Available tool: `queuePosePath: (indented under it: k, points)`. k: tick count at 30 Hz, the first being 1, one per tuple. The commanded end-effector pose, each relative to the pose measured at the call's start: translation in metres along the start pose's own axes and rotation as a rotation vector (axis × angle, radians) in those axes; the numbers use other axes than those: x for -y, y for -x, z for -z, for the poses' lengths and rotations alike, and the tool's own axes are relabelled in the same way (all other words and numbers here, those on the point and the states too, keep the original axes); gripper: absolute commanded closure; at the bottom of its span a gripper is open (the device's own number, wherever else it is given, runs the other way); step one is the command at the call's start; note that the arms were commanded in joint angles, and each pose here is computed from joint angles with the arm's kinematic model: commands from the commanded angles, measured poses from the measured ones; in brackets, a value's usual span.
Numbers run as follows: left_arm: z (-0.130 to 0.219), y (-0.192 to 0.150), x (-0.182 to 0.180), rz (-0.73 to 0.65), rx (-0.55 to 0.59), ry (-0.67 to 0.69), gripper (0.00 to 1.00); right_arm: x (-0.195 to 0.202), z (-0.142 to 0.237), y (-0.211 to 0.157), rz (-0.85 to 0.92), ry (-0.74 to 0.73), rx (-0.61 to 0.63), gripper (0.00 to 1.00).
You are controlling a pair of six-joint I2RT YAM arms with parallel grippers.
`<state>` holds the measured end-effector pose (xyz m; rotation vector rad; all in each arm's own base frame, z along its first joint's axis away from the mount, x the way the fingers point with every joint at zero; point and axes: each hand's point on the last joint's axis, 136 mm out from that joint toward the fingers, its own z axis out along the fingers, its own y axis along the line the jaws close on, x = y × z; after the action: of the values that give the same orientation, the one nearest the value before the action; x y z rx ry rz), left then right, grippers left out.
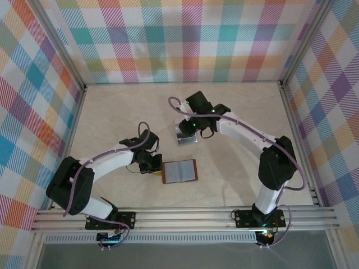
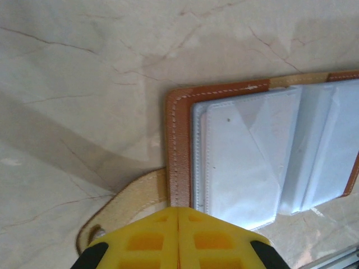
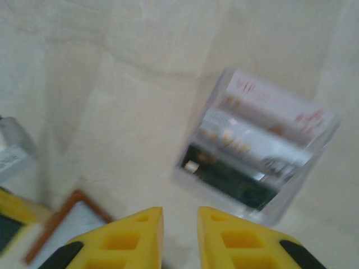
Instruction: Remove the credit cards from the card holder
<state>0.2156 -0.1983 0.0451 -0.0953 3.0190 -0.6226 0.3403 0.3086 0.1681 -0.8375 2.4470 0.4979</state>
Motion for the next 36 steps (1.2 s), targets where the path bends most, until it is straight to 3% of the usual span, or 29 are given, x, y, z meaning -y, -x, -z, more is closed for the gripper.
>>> queuePosePath:
  k: [1,6,12,36]
  points:
    - [-0.001,0.002,0.009,-0.018,-0.001,-0.015,0.93,-0.024,0.006,-0.013,-0.326,0.140,-0.021,0.80]
    - [-0.010,-0.001,0.007,-0.013,-0.019,-0.011,0.94,-0.042,-0.007,-0.053,-0.535,0.249,-0.153,0.84]
    - [-0.017,-0.004,0.004,-0.015,-0.037,-0.009,0.94,-0.069,-0.023,-0.083,-0.658,0.397,-0.257,0.85]
    - [-0.032,-0.012,-0.010,-0.010,-0.079,0.033,0.95,-0.129,-0.089,-0.123,-0.681,0.395,-0.498,0.92]
